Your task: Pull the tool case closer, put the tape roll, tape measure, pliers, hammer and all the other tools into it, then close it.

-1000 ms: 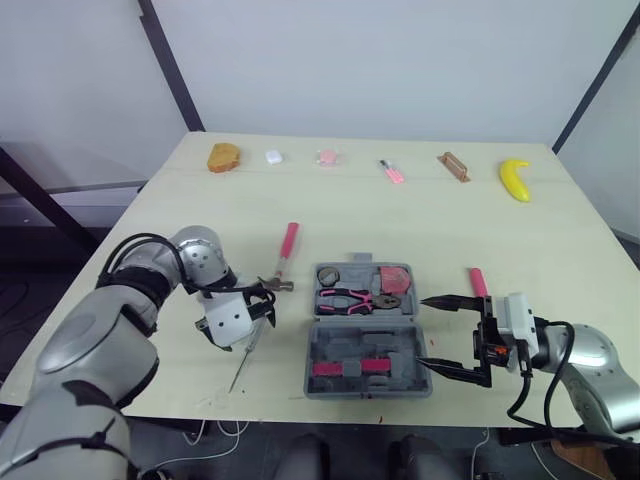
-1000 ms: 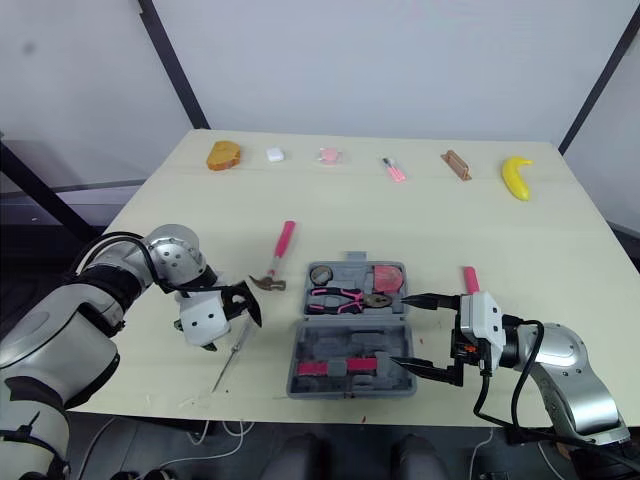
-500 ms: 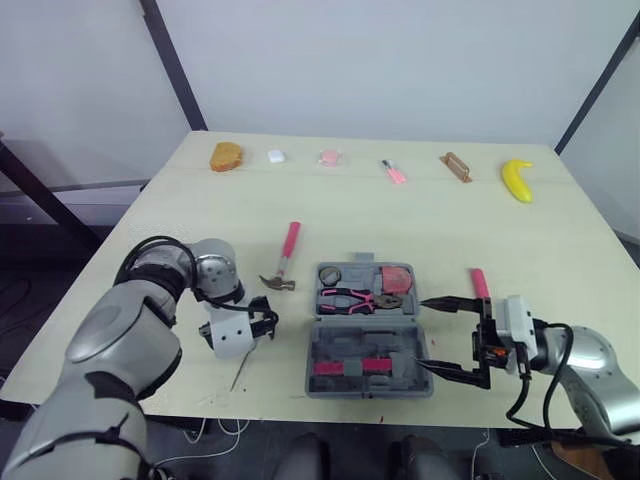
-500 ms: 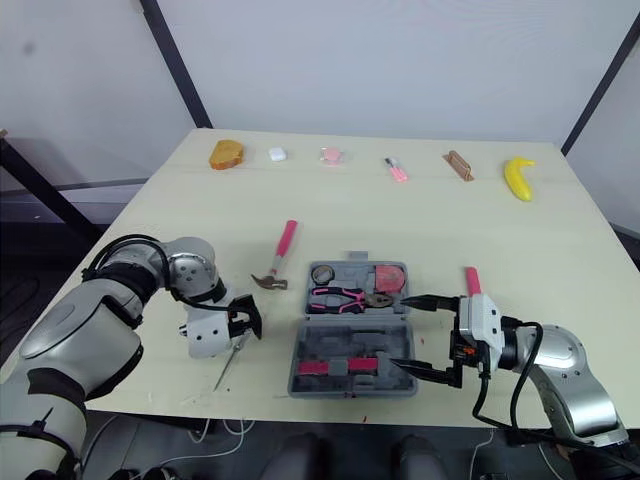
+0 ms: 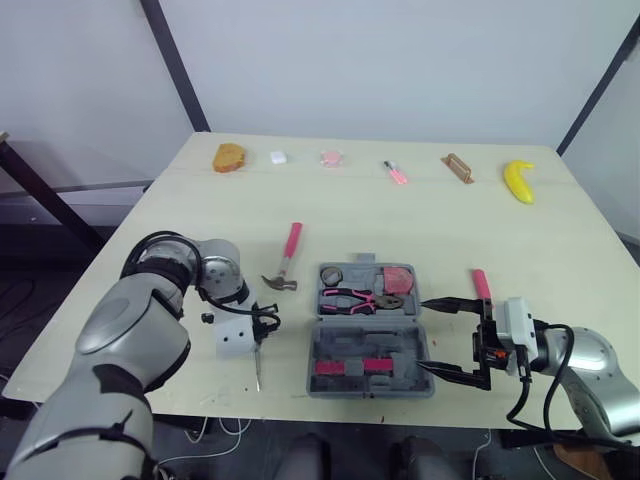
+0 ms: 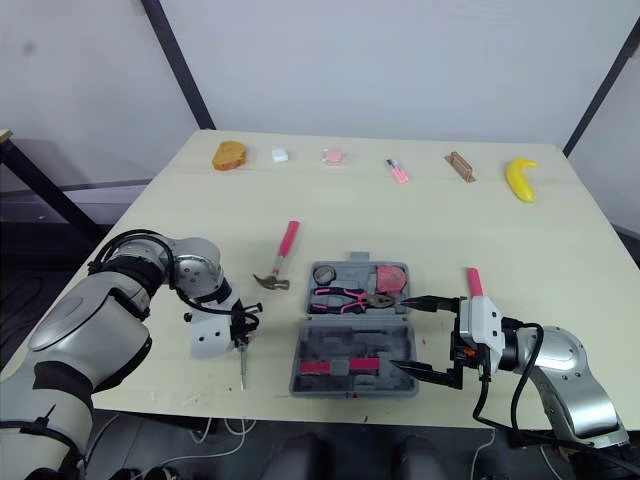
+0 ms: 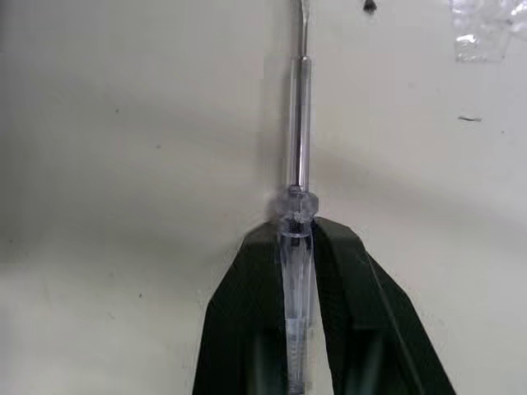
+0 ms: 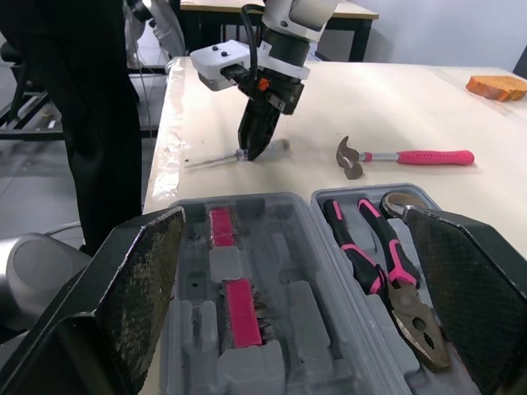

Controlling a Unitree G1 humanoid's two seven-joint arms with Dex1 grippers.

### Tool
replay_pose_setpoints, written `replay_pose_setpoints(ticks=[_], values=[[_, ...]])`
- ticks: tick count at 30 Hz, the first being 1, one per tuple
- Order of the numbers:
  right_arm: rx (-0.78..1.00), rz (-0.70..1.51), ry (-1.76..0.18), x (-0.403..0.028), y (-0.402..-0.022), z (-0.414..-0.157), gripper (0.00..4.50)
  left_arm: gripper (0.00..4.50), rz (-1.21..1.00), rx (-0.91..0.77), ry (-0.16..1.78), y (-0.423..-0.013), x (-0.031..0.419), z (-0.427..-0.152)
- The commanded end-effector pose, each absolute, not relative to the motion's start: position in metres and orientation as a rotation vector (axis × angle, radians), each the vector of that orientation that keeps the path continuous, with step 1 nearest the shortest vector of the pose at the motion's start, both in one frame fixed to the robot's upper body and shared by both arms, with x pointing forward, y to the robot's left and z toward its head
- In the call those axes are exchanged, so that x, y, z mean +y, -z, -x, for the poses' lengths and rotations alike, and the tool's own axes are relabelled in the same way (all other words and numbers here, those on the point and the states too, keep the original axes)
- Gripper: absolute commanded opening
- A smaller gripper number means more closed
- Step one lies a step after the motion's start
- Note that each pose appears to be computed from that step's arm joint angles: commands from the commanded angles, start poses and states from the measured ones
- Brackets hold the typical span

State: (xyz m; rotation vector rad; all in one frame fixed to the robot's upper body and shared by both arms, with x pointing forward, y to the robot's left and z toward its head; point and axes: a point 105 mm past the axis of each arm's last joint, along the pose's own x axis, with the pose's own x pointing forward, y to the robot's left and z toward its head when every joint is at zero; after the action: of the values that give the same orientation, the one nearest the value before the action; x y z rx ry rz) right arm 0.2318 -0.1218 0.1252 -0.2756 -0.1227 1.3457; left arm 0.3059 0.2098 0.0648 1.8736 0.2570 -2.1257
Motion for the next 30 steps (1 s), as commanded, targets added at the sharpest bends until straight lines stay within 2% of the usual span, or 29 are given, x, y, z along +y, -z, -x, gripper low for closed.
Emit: replay_pose_setpoints(ticks=[1,6,11,17,24,30], values=[[-0.150,0.296,-1.339,-0.123,-0.130,-0.232,4.50,0.03,-1.809,0.250,2.212,-0.050,0.211,-0.291],[-0.152,0.293,-1.345,-0.122,-0.130,-0.233,4.50,0.03,-1.754,0.250,2.225,-0.050,0.217,-0.284],[-0.155,0.288,-1.351,-0.122,-0.131,-0.234,4.50,0.03,-1.704,0.268,2.117,-0.061,0.226,-0.288],[-0.154,0.279,-1.361,-0.121,-0.129,-0.233,4.50,0.03,-1.574,0.318,1.856,-0.083,0.240,-0.301],[-0.158,0.276,-1.371,-0.120,-0.130,-0.233,4.50,0.03,-1.349,0.277,1.601,-0.129,0.245,-0.294],[-0.159,0.278,-1.374,-0.119,-0.130,-0.233,4.50,0.03,-1.121,0.291,1.265,-0.145,0.239,-0.298]])
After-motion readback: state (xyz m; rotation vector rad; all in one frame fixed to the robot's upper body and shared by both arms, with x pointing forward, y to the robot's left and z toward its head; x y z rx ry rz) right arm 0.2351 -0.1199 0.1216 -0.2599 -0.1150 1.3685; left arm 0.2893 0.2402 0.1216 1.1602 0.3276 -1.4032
